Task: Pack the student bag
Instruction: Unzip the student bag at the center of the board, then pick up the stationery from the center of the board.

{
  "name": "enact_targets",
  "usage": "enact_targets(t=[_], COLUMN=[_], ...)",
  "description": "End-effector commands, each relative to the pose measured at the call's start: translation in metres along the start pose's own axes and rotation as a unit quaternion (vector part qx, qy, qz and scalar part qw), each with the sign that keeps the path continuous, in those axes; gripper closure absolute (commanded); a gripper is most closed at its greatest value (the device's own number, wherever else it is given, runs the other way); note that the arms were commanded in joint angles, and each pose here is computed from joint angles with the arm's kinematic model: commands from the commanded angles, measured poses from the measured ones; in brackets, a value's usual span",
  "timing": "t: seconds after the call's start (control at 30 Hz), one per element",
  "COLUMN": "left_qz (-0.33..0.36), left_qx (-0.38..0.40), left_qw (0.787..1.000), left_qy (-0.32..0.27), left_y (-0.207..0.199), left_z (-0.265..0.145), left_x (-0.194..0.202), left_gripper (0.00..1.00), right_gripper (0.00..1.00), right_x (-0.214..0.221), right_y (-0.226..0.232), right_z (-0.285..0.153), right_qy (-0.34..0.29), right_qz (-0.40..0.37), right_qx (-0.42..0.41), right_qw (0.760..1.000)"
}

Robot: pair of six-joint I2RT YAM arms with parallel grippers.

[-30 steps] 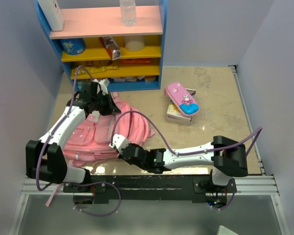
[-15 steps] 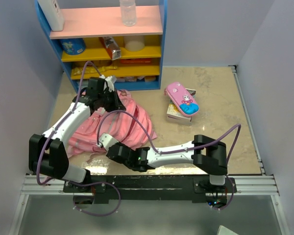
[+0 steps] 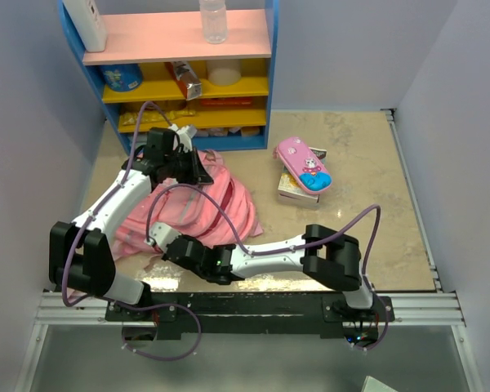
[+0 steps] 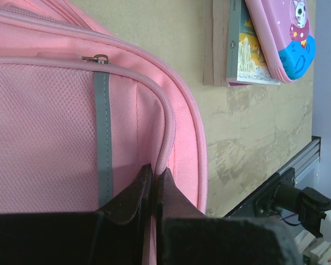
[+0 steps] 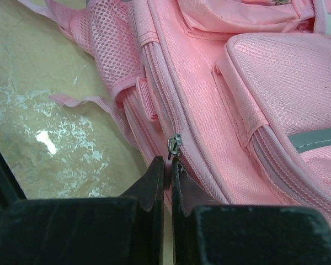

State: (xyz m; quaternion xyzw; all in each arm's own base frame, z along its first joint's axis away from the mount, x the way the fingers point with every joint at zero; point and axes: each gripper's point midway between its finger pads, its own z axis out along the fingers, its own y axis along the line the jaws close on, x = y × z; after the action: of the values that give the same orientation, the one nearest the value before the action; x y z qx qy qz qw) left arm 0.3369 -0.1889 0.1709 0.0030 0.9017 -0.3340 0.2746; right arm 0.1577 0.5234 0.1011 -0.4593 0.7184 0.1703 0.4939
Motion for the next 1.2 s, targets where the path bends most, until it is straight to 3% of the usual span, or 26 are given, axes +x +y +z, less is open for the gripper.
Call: enact_targets(t=[0.0,0.13,0.17,0.2,0.37,0.47,0.5,0.63,0.7,0.9,1.0,1.17], left_qz=[0.156,0.225,0.238,0.267,0.365,0.394,0.406,0.415,0.415,0.417,0.411,0.414], left_qx=[0.135,0.128,0.134,0.133,0.132,0.128,0.125,0.13,0.137,0.147,0.15,0.153], left_qw=[0.969,0.961,0.959,0.952,0.92,0.909,0.905,0.9,0.899,0.897,0.899,0.897], left_qy=[-0.135,-0.092,-0.078,-0.062,-0.044,-0.042,-0.03,-0.003,0.01,0.024,0.026,0.025], left_y=[-0.084,-0.071,-0.069,-0.065,-0.061,-0.06,-0.056,-0.051,-0.049,-0.046,-0.046,-0.045], left_z=[-0.037,-0.033,-0.031,-0.032,-0.046,-0.056,-0.056,-0.058,-0.057,-0.058,-0.058,-0.059], left_x=[-0.07,-0.052,-0.046,-0.038,-0.027,-0.023,-0.017,-0.004,0.003,0.013,0.017,0.021], left_gripper=[1.0,1.0,1.0,1.0,1.0,1.0,1.0,1.0,1.0,1.0,1.0,1.0], right_gripper=[0.93,0.72,0.32,0.02,0.01,0.01,0.01,0.01,0.01,0.02,0.01,0.01], right_x=[-0.048,-0.035,-0.037,-0.047,-0.049,-0.056,-0.046,-0.027,0.001,0.065,0.089,0.114], right_y=[0.04,0.004,-0.005,-0.018,-0.094,-0.159,-0.191,-0.279,-0.324,-0.392,-0.413,-0.428], right_z=[-0.031,-0.058,-0.066,-0.082,-0.122,-0.149,-0.156,-0.2,-0.208,-0.188,-0.179,-0.188], right_qy=[-0.073,-0.06,-0.062,-0.074,-0.078,-0.099,-0.093,-0.124,-0.088,0.031,0.06,0.058], right_qz=[0.037,0.06,0.065,0.077,0.192,0.263,0.278,0.338,0.352,0.355,0.359,0.394], right_qx=[-0.107,-0.084,-0.072,-0.064,0.003,0.051,0.103,0.261,0.321,0.397,0.418,0.424], right_qw=[0.991,0.993,0.993,0.992,0.978,0.958,0.95,0.896,0.875,0.846,0.832,0.814])
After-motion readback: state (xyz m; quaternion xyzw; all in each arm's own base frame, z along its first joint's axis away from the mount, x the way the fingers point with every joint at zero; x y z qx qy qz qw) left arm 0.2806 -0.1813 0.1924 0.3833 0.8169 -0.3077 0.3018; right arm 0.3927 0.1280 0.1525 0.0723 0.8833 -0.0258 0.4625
